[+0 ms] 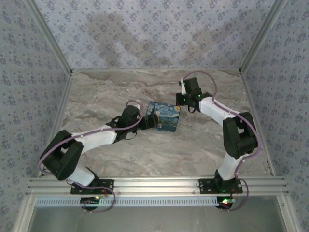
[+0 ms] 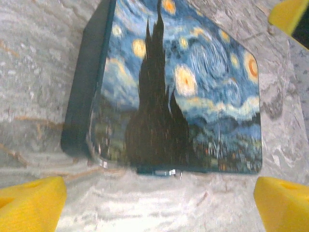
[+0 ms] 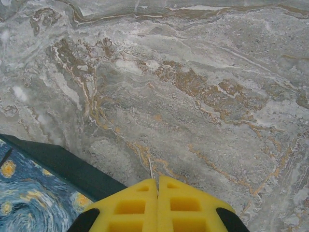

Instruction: Unlock a padlock with a key

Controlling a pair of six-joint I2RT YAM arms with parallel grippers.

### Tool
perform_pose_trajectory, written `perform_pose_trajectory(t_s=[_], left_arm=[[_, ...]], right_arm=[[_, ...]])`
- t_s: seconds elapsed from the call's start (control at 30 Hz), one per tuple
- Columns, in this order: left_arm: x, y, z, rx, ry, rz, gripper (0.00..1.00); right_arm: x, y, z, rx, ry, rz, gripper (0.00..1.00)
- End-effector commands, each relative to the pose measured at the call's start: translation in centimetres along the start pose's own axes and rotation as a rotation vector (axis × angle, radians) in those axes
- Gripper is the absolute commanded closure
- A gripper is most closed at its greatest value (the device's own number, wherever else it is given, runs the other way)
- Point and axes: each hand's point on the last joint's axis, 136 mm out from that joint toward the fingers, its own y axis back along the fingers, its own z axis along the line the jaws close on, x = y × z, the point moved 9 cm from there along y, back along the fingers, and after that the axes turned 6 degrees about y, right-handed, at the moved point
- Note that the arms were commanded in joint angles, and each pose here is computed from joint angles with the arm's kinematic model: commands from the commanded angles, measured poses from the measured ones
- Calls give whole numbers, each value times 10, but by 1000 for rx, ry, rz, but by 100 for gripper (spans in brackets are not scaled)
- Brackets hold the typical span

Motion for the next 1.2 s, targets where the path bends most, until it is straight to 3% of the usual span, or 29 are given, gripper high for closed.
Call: perform_pose_trajectory(t_s=[0.0, 0.3, 0.53, 0.73, 1.17], left_arm=[[9, 14, -4, 48, -32, -11, 0], [37, 16, 5, 133, -208, -141, 0], [44, -10, -4, 288, -325, -116, 1], [46, -40, -10, 307, -389, -55, 1], [55, -78, -8, 325, -453, -48, 2]], right_arm=[[5, -7, -1, 37, 33, 38, 100], [15, -12, -6, 83, 41, 74, 100], [19, -13, -8, 97, 38, 81, 100], [32, -17, -9, 96, 31, 108, 100], [42, -24, -6, 63, 22, 126, 100]])
